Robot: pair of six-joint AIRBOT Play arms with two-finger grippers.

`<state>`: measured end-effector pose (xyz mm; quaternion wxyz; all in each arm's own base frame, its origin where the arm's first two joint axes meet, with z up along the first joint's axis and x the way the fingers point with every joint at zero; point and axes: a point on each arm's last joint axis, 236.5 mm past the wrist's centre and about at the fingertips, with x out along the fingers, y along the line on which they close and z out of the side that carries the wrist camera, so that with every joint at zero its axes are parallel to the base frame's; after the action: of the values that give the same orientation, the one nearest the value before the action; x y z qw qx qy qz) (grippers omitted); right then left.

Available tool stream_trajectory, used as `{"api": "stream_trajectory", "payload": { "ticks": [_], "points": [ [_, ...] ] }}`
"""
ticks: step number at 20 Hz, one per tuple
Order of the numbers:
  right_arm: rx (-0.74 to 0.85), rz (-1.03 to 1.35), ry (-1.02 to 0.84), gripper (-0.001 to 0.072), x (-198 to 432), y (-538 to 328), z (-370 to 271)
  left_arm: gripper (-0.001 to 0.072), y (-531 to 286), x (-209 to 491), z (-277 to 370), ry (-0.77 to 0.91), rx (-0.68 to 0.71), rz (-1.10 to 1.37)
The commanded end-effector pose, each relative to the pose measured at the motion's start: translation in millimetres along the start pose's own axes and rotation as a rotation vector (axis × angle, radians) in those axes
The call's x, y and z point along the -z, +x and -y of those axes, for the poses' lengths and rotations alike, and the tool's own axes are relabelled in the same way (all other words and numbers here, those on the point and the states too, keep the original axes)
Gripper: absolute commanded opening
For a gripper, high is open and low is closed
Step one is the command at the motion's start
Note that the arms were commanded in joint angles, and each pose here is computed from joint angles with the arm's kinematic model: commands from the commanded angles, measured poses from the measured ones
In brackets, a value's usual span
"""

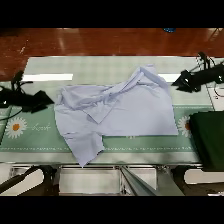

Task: Fold the shirts.

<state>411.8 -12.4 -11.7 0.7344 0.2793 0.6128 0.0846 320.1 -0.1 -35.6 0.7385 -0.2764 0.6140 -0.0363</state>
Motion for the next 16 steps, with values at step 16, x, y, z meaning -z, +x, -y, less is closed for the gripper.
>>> {"api": "stream_trajectory", "payload": {
  "ticks": [16],
  "points": [
    [-0.12,0.289,0.163,0.0419,115,-32,-6,0.0506,68,125,-6,-0.268,0.197,-0.176]
  ]
}}
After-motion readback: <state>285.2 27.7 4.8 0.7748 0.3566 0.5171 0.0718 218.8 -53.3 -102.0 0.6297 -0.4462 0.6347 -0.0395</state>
